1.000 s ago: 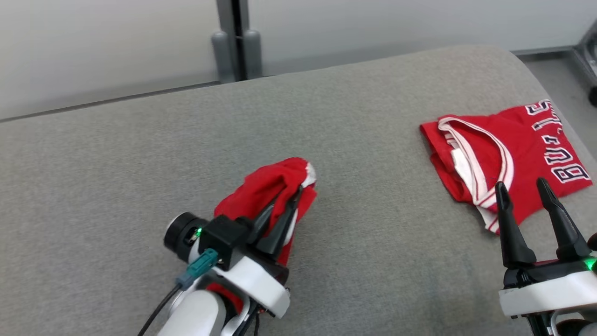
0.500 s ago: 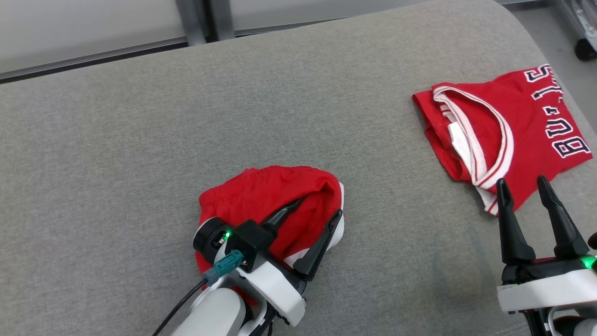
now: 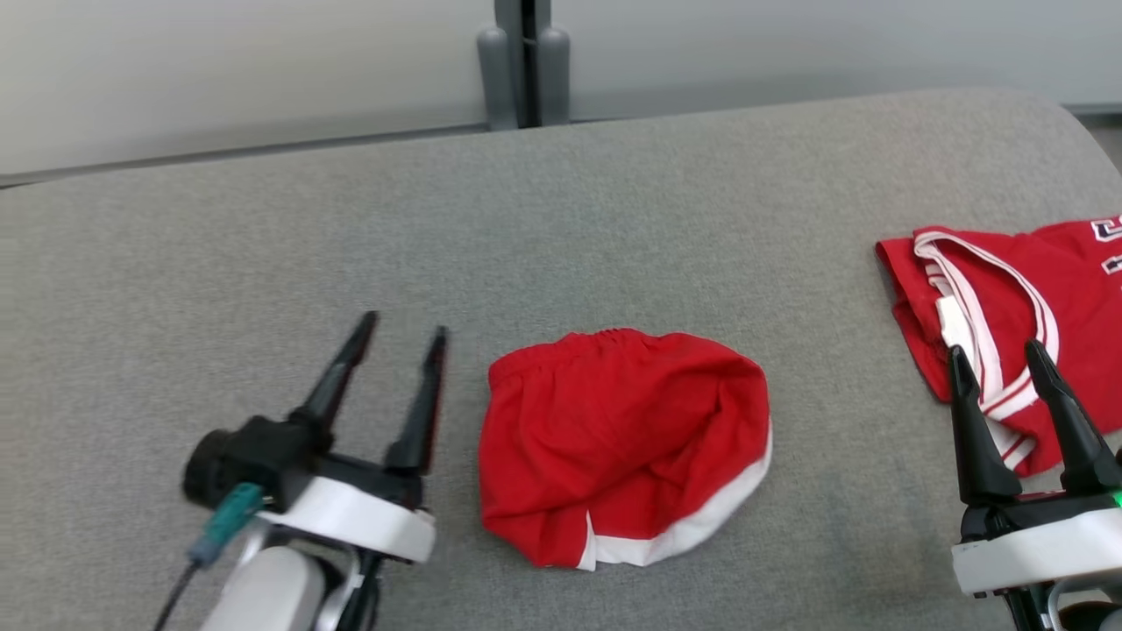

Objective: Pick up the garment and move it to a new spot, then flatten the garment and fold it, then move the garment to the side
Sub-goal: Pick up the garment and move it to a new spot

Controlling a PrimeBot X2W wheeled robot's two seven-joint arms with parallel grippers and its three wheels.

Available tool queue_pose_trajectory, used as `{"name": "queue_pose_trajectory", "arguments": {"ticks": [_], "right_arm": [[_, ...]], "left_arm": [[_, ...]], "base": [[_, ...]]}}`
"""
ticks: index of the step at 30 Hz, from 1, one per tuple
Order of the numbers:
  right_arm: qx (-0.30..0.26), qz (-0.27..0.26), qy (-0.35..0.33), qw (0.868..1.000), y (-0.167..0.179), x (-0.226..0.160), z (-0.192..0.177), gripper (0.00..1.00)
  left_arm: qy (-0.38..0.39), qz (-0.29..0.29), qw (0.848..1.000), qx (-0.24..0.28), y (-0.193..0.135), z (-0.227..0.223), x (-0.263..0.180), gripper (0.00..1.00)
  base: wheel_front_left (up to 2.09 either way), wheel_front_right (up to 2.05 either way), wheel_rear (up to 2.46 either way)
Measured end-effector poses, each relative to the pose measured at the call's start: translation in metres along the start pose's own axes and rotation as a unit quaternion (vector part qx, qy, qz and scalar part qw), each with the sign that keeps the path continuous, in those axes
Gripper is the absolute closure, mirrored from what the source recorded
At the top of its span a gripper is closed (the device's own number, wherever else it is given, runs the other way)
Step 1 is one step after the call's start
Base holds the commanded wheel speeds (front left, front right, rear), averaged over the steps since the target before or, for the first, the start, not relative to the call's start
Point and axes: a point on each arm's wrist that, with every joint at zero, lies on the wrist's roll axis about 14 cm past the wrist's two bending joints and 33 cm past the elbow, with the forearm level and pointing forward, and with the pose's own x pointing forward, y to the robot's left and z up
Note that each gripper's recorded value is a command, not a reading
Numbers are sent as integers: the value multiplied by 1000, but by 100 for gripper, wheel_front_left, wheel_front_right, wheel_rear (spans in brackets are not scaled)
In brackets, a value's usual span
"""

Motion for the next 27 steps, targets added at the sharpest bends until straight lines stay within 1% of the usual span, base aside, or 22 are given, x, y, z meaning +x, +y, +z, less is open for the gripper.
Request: {"name": "queue_pose_trajectory", "arguments": {"ticks": [6,8,12,15,20,27], "right_arm": [[0,21,-4,1000,14,-6,5,0],[0,26,-3,1000,18,-9,6,0],[-1,34,-2,999,23,-15,7,0],[-4,40,1,999,27,-21,7,0],[-14,39,7,999,27,-31,6,0],[-13,29,12,999,22,-47,6,0]], "left_arm": [[-10,108,994,33,68,20,-41,0],[-10,135,990,35,84,23,-57,0],[-12,166,985,47,104,31,-84,0],[-13,174,983,51,108,36,-97,0],[-10,172,984,51,103,36,-108,0],[-9,165,985,47,92,38,-119,0]], "base": [[0,0,0],[0,0,0],[0,0,0],[0,0,0],[0,0,0],[0,0,0]]}}
